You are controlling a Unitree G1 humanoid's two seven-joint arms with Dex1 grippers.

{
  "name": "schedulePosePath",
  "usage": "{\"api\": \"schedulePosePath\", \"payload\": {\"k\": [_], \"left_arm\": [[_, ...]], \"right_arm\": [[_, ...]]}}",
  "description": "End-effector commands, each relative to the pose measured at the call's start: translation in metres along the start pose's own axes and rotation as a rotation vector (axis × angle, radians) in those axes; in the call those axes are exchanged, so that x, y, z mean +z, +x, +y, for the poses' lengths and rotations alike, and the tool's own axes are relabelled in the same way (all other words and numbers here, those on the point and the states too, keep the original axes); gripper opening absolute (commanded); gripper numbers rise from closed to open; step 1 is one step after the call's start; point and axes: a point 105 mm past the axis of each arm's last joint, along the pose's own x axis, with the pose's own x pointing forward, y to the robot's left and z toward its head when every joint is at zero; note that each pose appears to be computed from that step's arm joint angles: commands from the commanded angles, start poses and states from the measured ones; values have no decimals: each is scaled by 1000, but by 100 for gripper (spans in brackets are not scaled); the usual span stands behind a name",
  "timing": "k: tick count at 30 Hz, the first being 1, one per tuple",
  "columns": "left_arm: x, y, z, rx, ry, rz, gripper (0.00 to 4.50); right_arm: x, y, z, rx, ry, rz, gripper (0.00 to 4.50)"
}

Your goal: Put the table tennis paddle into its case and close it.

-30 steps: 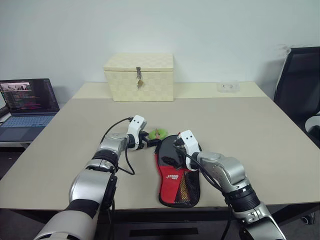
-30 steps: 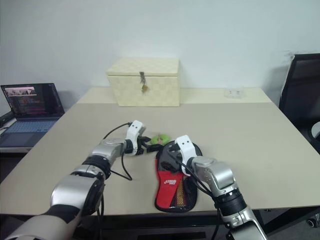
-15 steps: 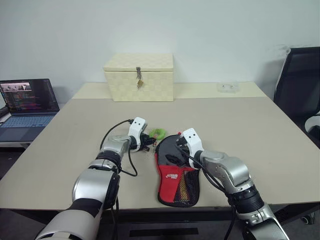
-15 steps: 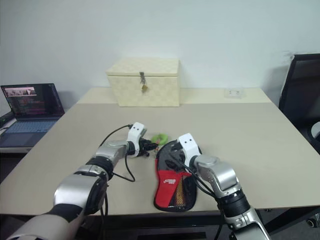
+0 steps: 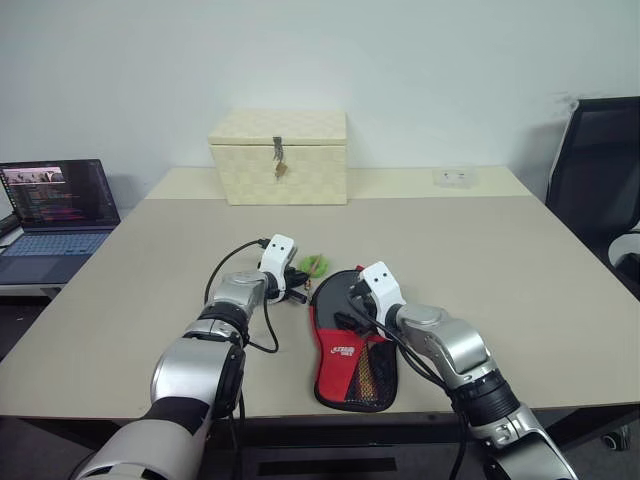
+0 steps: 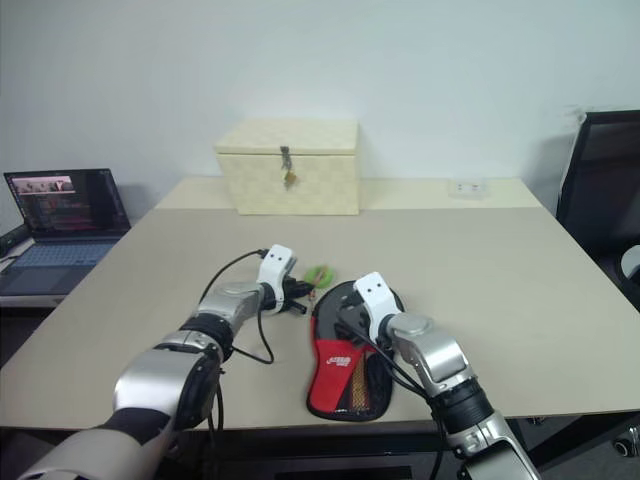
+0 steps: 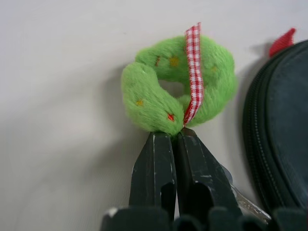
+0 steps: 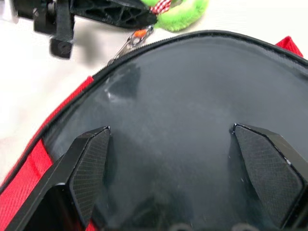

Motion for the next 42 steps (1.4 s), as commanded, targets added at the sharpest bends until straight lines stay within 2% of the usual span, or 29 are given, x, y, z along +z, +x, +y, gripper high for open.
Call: {"api": "schedulePosePath", "payload": {"k": [1, 9, 18, 27, 38, 40, 42], "left_arm": [[39, 6, -11, 15, 155, -67, 2], [89, 19, -53, -4, 408, -142, 2], [115, 29, -100, -52, 617, -213, 2], [121, 33, -176, -264, 874, -305, 2], [119, 31, -213, -403, 880, -340, 2], [104, 32, -216, -475, 871, -293, 2], [96, 31, -217, -530, 840, -269, 53]], "right_arm": [[-39, -3, 7, 33, 18, 147, 450], [-74, -20, 30, 102, -24, 253, 450], [-88, -29, 47, 126, -29, 289, 450], [-89, -28, 55, 139, -30, 288, 450], [-83, -25, 49, 120, -23, 269, 450], [-81, -22, 49, 117, -19, 261, 450], [-79, -21, 50, 119, -19, 256, 450]]}}
